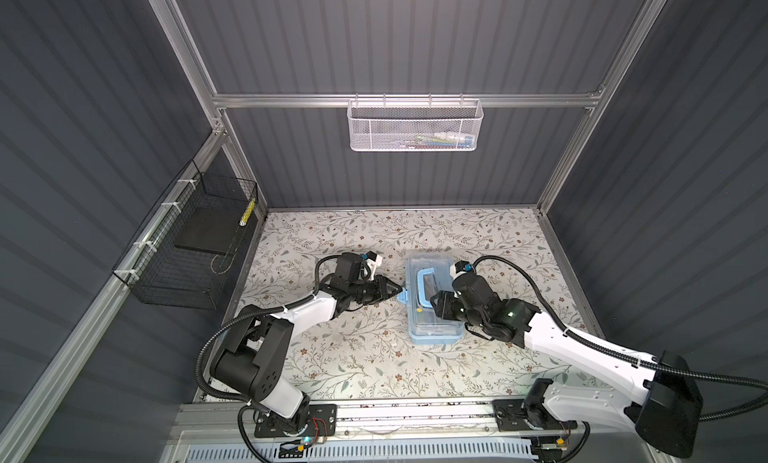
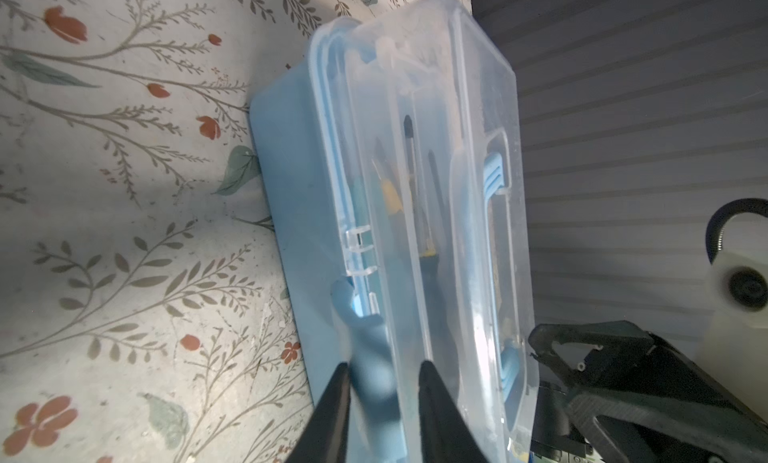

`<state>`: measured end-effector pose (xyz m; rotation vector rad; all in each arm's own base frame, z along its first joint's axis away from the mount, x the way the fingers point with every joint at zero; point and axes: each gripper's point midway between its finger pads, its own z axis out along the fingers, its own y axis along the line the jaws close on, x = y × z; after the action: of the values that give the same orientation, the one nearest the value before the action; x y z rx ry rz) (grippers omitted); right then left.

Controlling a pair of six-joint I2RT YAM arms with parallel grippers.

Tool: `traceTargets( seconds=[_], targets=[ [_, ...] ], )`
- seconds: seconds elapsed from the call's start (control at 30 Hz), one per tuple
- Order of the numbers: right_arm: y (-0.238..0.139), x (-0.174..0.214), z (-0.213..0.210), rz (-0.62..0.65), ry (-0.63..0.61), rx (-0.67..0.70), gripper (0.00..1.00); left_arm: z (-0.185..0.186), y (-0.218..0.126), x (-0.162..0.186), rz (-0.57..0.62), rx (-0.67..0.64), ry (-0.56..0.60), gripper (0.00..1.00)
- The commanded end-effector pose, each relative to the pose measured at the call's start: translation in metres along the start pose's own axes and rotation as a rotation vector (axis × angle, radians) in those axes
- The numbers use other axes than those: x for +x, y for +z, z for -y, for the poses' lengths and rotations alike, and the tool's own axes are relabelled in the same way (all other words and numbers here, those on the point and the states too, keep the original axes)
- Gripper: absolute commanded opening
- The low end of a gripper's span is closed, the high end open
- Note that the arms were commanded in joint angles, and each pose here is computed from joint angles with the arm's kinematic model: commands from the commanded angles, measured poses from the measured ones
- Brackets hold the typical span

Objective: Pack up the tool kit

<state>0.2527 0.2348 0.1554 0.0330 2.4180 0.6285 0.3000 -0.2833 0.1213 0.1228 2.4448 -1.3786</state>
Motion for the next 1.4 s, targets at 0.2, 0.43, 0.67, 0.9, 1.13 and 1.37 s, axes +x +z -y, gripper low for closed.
traceTargets(
  seconds=[0.2,0.43,0.67,0.9,1.13,1.37],
  targets=[
    [0.004,0.009,0.006,-0.044,0.003,0.027,0.51,0.019,0.003,0.001,-0.016,0.042,0.047,0.3],
    [0.005,0.01,0.007,-0.048,0.002,0.029,0.51,0.028,0.003,0.0,-0.01,0.059,0.065,0.3],
    [0.005,0.011,0.008,-0.05,0.0,0.033,0.51,0.03,0.006,0.003,-0.02,0.059,0.077,0.3],
    [0.005,0.011,0.008,-0.049,-0.001,0.033,0.51,0.032,0.007,0.002,-0.018,0.064,0.082,0.3],
    [0.005,0.011,0.01,-0.05,-0.002,0.039,0.51,0.026,0.012,0.005,-0.028,0.051,0.076,0.27],
    [0.006,0.013,0.011,-0.052,0.0,0.045,0.51,0.015,0.015,0.008,-0.035,0.007,0.075,0.26]
  ],
)
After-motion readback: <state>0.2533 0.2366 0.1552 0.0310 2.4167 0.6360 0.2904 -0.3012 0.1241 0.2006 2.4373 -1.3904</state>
